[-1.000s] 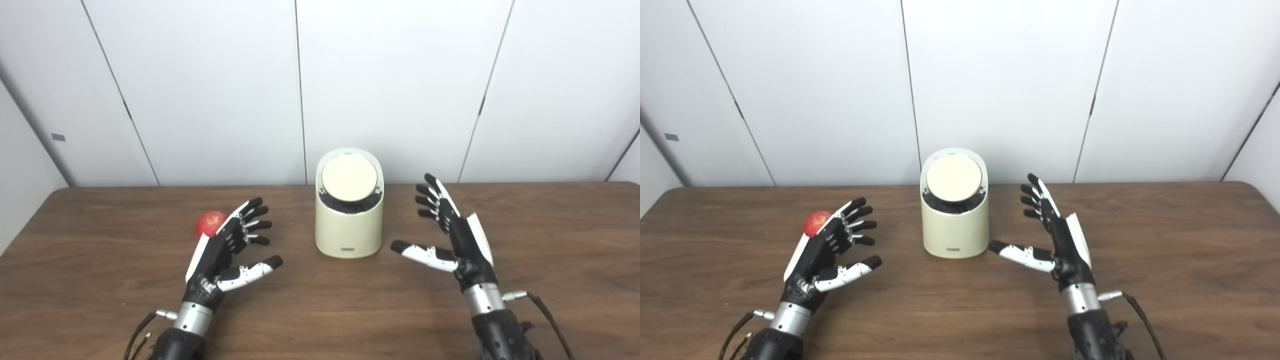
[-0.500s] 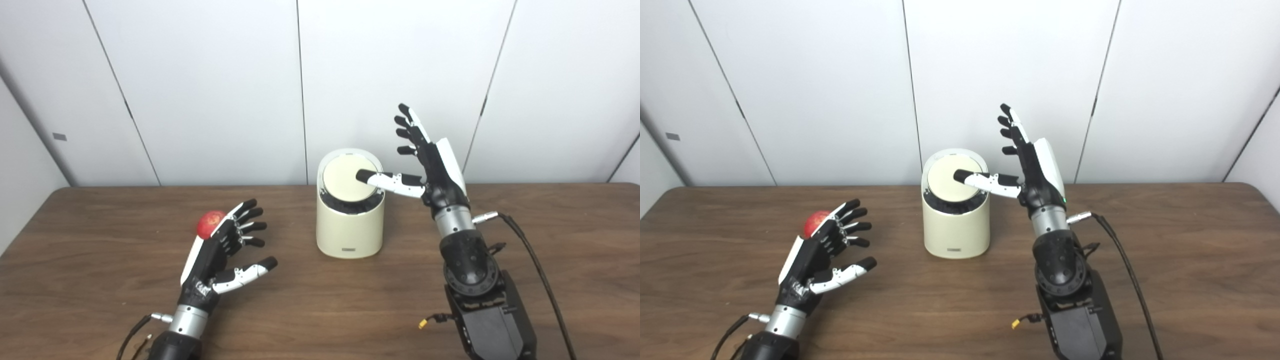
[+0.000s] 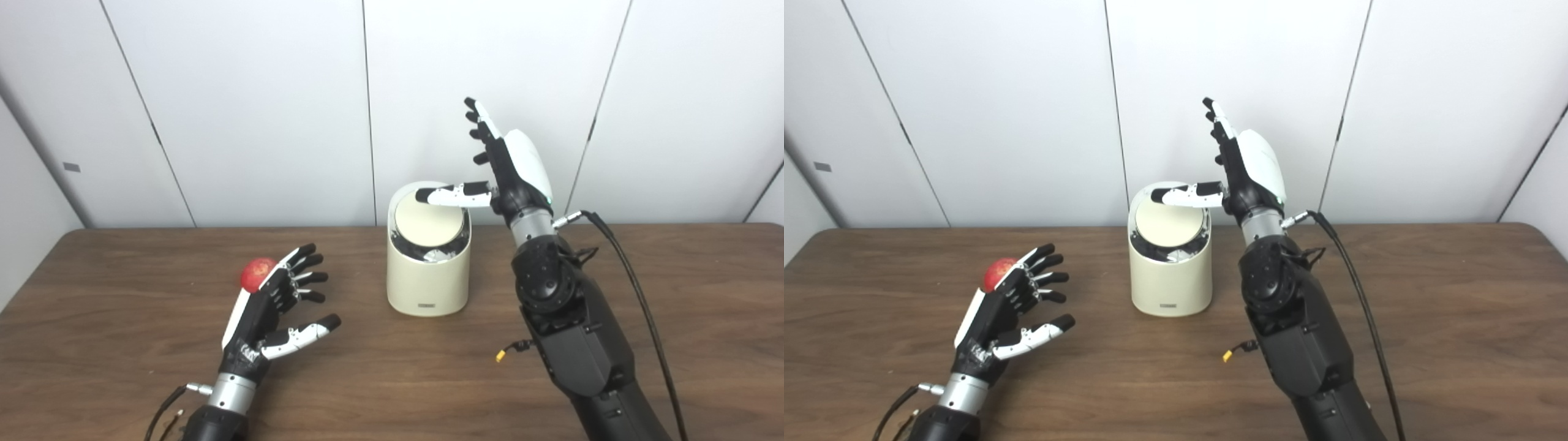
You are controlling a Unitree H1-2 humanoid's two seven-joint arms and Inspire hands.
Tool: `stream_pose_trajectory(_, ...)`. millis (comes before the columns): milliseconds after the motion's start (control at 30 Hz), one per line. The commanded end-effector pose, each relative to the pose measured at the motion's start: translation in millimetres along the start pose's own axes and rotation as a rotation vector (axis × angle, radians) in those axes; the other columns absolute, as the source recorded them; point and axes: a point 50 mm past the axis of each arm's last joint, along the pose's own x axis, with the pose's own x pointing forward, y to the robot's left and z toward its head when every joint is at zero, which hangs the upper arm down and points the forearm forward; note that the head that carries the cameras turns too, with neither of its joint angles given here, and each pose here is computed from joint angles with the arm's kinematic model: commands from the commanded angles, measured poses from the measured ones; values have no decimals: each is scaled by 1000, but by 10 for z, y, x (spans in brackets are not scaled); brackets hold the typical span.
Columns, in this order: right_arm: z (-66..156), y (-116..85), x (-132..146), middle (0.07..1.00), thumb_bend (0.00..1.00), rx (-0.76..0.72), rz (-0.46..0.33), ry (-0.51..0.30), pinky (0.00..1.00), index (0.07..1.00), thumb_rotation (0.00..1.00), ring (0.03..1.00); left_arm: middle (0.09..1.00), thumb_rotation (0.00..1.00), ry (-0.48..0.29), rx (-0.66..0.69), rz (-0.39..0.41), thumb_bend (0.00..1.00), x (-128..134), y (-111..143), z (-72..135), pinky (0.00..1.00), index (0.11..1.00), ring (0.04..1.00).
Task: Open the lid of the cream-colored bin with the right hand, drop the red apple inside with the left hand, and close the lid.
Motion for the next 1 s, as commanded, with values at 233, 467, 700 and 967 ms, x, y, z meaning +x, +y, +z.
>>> stream_pose_trajectory(233, 181, -54, 97, 984, 955, -64, -14, -95, 794, 990, 271, 956, 855, 113, -56, 5, 2, 716, 114, 6, 115, 640, 905, 768)
stream_pose_trajectory(467, 161, -15, 75, 981, 965, -99, -8, -108, 817, 979, 262, 955, 856, 88, -60, -4, -6, 702, 107, 5, 117, 639, 905, 760)
stream_pose_trajectory(700, 126, 39, 52, 972, 989, -209, 3, -139, 771, 976, 274, 918, 855, 104, -60, -9, -3, 706, 112, -9, 120, 642, 905, 762)
stream_pose_trajectory(967, 85, 77, 16, 961, 991, -268, 17, -138, 747, 975, 267, 892, 858, 120, -61, -12, -9, 708, 109, -16, 132, 647, 910, 772)
